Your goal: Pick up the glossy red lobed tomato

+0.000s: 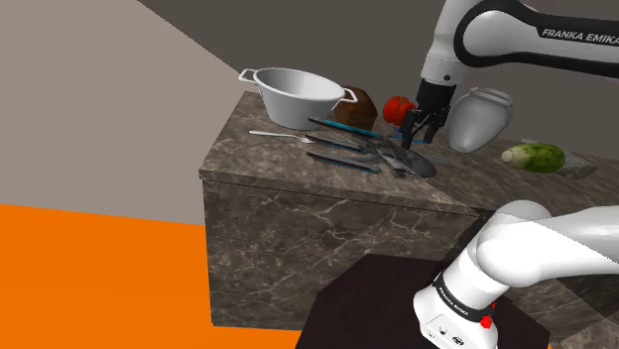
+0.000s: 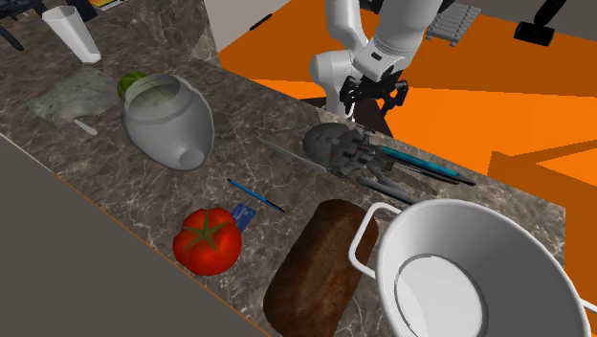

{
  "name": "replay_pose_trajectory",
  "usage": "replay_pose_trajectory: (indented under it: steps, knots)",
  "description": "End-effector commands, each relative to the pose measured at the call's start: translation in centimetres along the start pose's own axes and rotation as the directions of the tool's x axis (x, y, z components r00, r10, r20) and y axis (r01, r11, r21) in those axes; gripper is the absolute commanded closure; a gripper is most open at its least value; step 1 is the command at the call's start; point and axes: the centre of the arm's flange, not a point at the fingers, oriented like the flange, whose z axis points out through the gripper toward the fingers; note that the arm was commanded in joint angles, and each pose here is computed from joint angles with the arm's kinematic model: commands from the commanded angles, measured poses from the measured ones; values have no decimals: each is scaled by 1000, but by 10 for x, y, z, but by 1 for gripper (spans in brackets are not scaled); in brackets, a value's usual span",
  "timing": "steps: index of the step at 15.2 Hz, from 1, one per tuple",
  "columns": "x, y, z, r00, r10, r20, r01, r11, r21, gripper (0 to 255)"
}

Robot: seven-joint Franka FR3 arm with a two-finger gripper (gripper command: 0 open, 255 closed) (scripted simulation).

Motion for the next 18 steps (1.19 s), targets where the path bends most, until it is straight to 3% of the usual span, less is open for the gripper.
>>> replay_pose_trajectory:
  steps: [1,5,9,13,18]
  knots:
    - [0,0,0,1000,0,0,0,1000,0,0]
    - [15,25,21,995,-88,-37,83,989,-126,0]
    - [33,50,38,982,-179,-62,158,955,-252,0]
    - [53,76,52,960,-271,-75,224,899,-376,0]
    - [83,108,62,920,-384,-74,292,801,-523,0]
